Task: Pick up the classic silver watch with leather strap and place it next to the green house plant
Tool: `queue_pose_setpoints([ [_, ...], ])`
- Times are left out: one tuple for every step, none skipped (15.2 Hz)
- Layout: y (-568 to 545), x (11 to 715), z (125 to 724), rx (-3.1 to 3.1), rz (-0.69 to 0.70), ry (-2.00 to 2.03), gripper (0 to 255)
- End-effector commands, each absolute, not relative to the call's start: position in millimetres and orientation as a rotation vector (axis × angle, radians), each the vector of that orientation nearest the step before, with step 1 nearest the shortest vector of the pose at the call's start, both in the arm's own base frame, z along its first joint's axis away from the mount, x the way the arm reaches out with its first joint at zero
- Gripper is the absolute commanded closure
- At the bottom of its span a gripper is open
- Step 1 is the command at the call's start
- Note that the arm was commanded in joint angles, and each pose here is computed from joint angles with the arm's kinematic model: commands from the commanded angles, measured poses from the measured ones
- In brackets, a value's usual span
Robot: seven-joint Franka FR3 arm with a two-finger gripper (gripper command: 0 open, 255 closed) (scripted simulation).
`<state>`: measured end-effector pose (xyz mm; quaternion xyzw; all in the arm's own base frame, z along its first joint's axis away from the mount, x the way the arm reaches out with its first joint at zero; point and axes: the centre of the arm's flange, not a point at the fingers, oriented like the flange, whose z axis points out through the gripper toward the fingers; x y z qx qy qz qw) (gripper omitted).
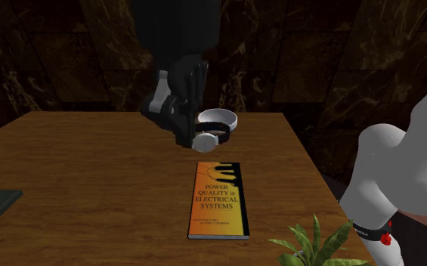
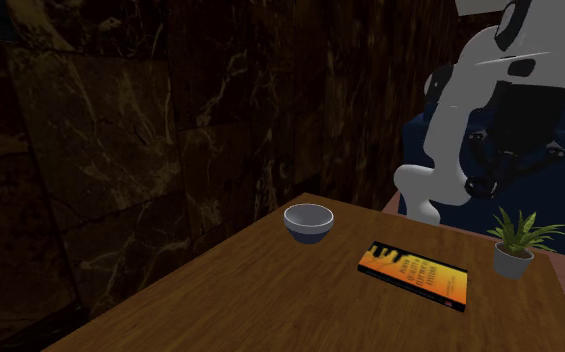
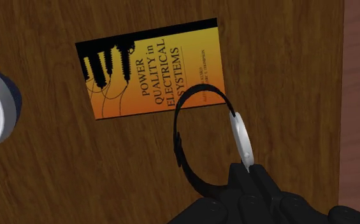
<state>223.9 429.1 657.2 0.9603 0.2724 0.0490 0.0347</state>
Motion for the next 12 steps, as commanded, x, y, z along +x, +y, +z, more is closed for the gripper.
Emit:
queue_pose_setpoints([
  [443.9,200.8,657.3,2.953,0.150,0.835,255],
  [450.4,189.3,657.3,2.953,0.150,0.835,255],
  [456.9,177.8,657.3,2.953,0.150,0.835,255],
  [463.5,166.3,657.3,2.953,0.150,0.835,255],
  [470.0,154.8,657.3,2.953,0.150,0.835,255],
  [476.5,143.4,657.4,2.953,0.150,0.835,255],
  [483.0,131.9,657.4,2.953,0.150,0.835,255],
  [489.5,120.4,657.4,2.953,0.150,0.835,255],
  [496.1,108.9,657.4,2.953,0.150,0.835,255],
  [502.6,97.4,657.4,2.953,0.150,0.835,255],
  [512.9,79.2,657.4,2.953,0.150,0.835,255],
  [512.9,79.2,652.1,2.953,0.150,0.835,255],
])
